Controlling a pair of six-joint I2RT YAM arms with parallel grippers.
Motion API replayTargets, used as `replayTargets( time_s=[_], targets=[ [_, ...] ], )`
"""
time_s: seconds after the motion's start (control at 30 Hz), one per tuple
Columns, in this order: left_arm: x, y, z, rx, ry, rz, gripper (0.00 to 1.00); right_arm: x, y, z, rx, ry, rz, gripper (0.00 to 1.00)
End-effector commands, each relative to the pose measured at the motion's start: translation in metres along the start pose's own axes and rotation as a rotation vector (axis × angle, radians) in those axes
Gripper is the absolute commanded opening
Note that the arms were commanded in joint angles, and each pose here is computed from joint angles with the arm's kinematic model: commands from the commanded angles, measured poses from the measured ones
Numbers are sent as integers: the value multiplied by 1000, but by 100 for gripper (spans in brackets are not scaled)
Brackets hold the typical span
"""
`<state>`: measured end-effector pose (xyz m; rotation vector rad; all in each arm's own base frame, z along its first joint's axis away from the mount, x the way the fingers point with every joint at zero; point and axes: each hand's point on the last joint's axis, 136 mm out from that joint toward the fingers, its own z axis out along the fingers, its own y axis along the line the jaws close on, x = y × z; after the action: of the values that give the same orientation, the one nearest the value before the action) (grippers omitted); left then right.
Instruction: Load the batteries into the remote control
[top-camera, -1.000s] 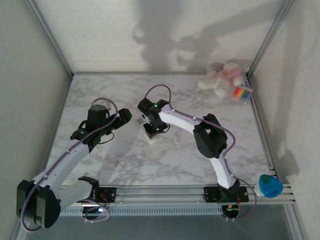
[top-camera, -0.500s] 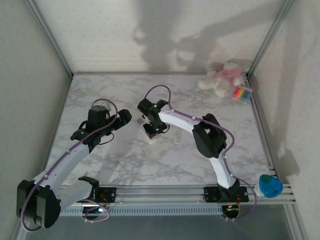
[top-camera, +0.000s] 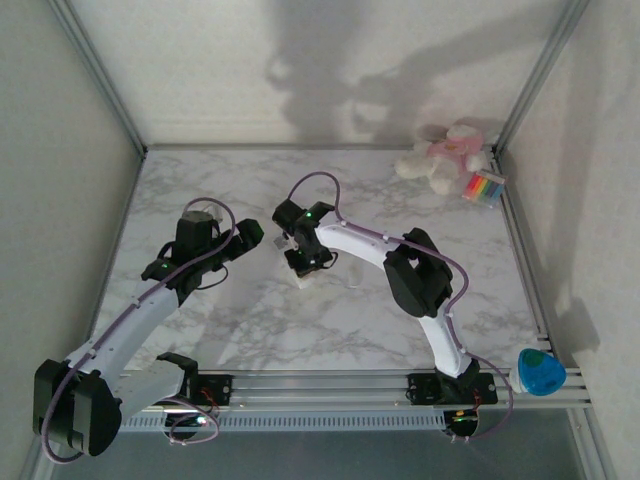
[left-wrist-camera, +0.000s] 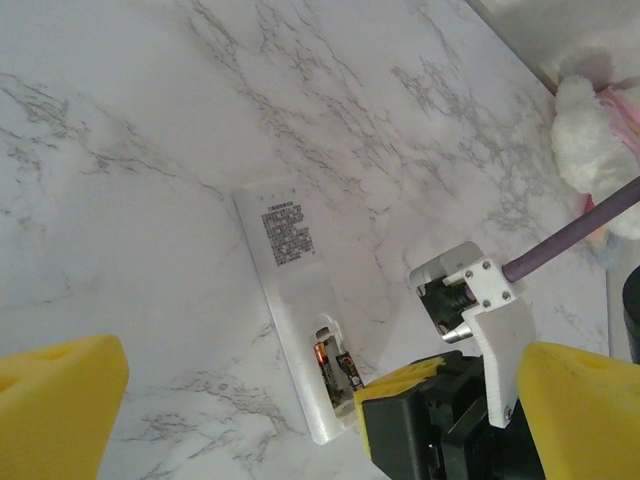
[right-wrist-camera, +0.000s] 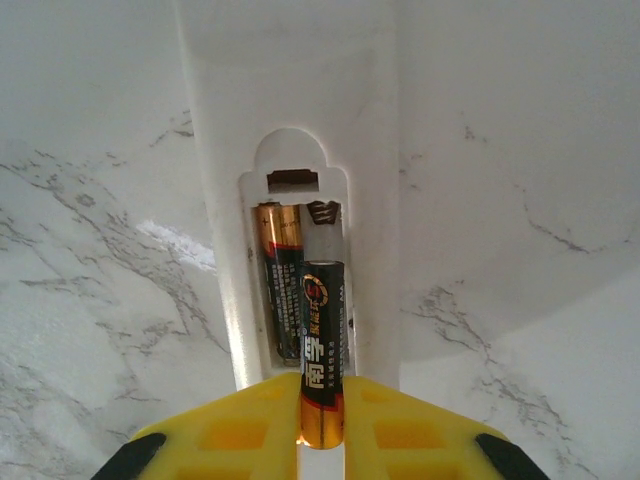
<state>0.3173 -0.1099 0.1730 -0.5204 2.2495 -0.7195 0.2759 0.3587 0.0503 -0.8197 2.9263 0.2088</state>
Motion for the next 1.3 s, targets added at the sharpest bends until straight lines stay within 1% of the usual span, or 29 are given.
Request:
replayTargets(
  time_s=[0.0, 0.27, 0.83, 1.03, 1.17, 1.27],
  targets=[
    [0, 8, 2, -24, -7, 10, 100, 6, 3, -5, -5, 2, 10, 16],
    [1, 8, 2, -24, -3, 11, 99, 5, 1, 7, 19, 23, 11, 17],
    [2, 9, 2, -27, 0, 12, 100, -12, -6, 16, 41, 28, 3, 20],
    [2, 9, 3, -25, 3, 13, 99, -13, -7, 16, 38, 22, 5, 28],
    [2, 8, 4, -26, 6, 18, 99, -19, -2, -1, 14, -16, 3, 35],
    [1, 7, 6, -22, 6, 24, 100, -22, 0, -16, -1, -55, 8, 37]
  ],
)
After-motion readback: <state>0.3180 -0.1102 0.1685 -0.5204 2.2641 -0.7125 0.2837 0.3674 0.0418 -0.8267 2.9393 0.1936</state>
